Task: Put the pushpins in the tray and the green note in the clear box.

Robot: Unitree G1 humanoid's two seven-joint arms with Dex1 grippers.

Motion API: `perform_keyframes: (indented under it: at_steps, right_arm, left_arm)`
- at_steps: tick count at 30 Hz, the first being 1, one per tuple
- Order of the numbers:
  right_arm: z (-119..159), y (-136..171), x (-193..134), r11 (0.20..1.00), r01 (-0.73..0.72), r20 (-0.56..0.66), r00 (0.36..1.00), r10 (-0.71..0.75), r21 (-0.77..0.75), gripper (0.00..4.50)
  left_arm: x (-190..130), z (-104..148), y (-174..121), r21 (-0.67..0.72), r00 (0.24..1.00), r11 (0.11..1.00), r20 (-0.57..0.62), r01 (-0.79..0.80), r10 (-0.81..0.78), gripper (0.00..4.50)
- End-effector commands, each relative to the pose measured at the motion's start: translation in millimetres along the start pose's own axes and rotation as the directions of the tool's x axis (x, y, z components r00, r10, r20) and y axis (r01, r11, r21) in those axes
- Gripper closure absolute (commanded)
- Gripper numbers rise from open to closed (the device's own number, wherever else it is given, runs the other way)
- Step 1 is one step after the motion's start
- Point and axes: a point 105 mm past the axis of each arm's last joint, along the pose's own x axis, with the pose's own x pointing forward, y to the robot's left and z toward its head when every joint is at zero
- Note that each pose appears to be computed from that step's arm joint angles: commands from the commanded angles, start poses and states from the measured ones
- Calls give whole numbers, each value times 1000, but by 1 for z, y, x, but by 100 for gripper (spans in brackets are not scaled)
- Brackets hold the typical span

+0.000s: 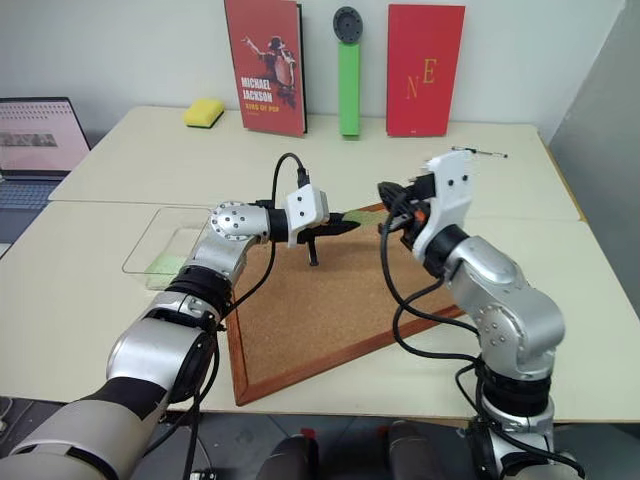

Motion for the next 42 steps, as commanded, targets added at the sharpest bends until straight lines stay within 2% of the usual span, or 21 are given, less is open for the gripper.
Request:
perform_keyframes:
  at_steps: [1,3,7,11,16,20,21,23,29,35,42]
  right_arm:
    - [-6,-37,-42,971,130,-68,987,-146,-203,450]
    - [-22,-50,-59,940,147,-148,969,-200,-307,450]
    - [-56,-80,-96,858,173,-297,890,-347,-484,450]
    - [-87,-102,-129,817,202,-387,803,-453,-540,450]
    - [-106,-109,-140,823,199,-427,776,-464,-531,450]
    - [-113,-114,-142,823,211,-429,769,-473,-528,450]
    - [-114,-115,-142,823,212,-431,768,-474,-528,414]
    - [-116,-117,-143,823,213,-433,766,-475,-526,382]
    - [-109,-116,-139,818,202,-416,780,-467,-539,240]
    - [-99,-112,-137,821,192,-398,801,-447,-537,240]
    - [-99,-116,-140,806,200,-396,789,-469,-556,240]
  left_arm:
    - [-6,10,7,31,998,998,31,-50,49,444]
    - [-7,10,5,33,998,998,32,-55,54,444]
    - [-7,14,1,54,998,997,35,-55,53,444]
    - [-5,20,0,56,997,997,48,-56,53,444]
    - [-4,23,-2,58,997,997,52,-52,49,444]
    - [-3,25,-2,61,997,997,54,-52,48,444]
    - [-3,25,-2,63,997,997,55,-52,49,450]
    - [-4,25,-2,64,997,997,55,-53,50,450]
    - [-6,24,0,67,997,996,48,-63,60,450]
    - [-7,24,4,69,996,994,45,-84,81,450]
    - [-6,26,6,73,995,993,50,-94,90,450]
